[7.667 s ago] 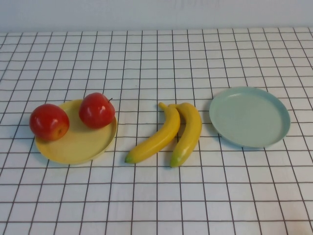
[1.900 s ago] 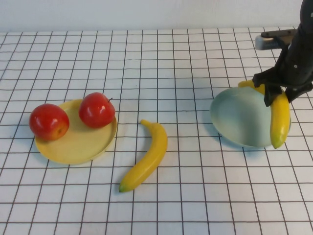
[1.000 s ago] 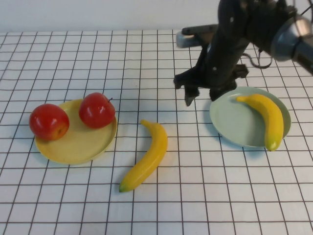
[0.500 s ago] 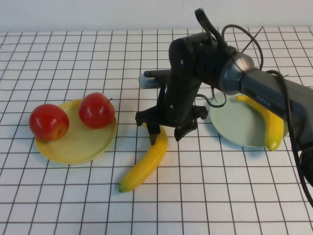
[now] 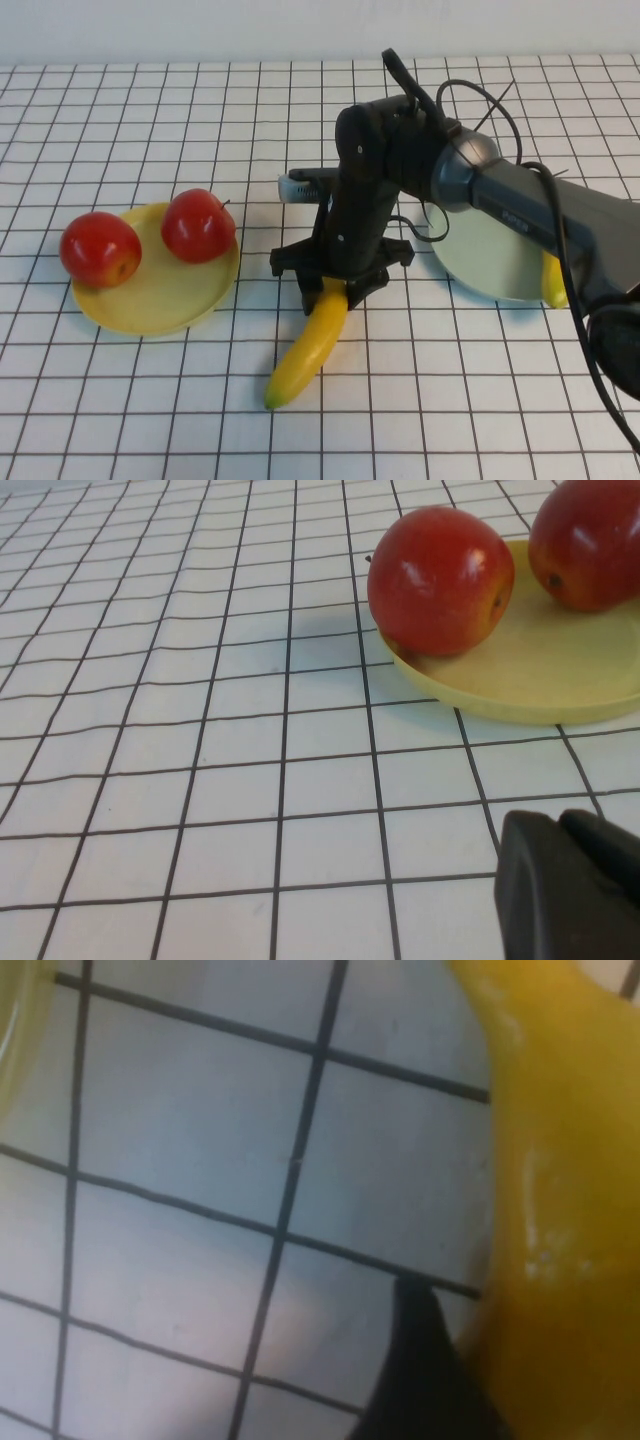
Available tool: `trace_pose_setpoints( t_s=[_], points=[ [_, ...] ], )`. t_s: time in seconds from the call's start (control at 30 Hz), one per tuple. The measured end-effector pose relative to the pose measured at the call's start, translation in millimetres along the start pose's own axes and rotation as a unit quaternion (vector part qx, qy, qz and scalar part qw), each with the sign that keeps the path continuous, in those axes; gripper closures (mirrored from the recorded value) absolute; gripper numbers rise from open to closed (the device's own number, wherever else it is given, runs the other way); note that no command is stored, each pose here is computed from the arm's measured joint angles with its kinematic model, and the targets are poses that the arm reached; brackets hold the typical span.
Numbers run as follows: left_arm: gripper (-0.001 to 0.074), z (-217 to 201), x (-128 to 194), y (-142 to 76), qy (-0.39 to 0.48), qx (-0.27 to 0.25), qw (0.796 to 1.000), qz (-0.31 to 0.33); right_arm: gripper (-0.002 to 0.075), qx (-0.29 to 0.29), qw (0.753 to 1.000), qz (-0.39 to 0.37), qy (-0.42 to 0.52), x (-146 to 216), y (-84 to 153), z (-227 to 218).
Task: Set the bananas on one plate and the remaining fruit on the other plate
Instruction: Put another type of fruit in the right plate
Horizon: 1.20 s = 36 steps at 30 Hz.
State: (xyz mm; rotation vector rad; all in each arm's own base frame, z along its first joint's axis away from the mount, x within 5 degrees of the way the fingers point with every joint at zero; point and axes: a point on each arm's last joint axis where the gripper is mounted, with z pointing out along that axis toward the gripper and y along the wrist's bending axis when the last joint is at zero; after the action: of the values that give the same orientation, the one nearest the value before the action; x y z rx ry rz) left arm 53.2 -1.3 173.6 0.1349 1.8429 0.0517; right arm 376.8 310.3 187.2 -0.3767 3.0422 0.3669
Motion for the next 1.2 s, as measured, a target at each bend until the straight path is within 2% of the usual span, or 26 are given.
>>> trace_pose_setpoints(
  t_s=[0.1, 0.33, 0.43, 0.6, 0.8, 1.03, 1.13, 1.2],
  points=[
    [0.0736, 0, 0, 0, 0.0, 0.0, 1.0, 0.0, 0.0412, 0.002, 1.0, -0.01, -0.006, -1, 0, -3],
    [0.0736, 0, 0, 0, 0.0, 0.0, 1.0, 0.0, 0.0409, 0.021, 0.995, -0.08, -0.062, -11, -5, -43],
    [0.0736, 0, 0, 0, 0.0, 0.0, 1.0, 0.0, 0.0409, 0.024, 0.992, -0.088, -0.088, -17, -20, -67],
    [0.0736, 0, 0, 0, 0.0, 0.0, 1.0, 0.0, 0.0409, 0.049, 0.989, -0.088, -0.109, -30, -65, -90],
    [0.0736, 0, 0, 0, 0.0, 0.0, 1.0, 0.0, 0.0409, 0.083, 0.984, -0.108, -0.113, -40, -108, -99],
    [0.0736, 0, 0, 0, 0.0, 0.0, 1.0, 0.0, 0.0408, 0.113, 0.983, -0.099, -0.105, -47, -146, -97],
    [0.0736, 0, 0, 0, 0.0, 0.0, 1.0, 0.0, 0.0366, 0.117, 0.984, -0.097, -0.088, -50, -155, -82],
    [0.0736, 0, 0, 0, 0.0, 0.0, 1.0, 0.0, 0.0305, 0.12, 0.985, -0.098, -0.078, -51, -157, -72]
  ],
)
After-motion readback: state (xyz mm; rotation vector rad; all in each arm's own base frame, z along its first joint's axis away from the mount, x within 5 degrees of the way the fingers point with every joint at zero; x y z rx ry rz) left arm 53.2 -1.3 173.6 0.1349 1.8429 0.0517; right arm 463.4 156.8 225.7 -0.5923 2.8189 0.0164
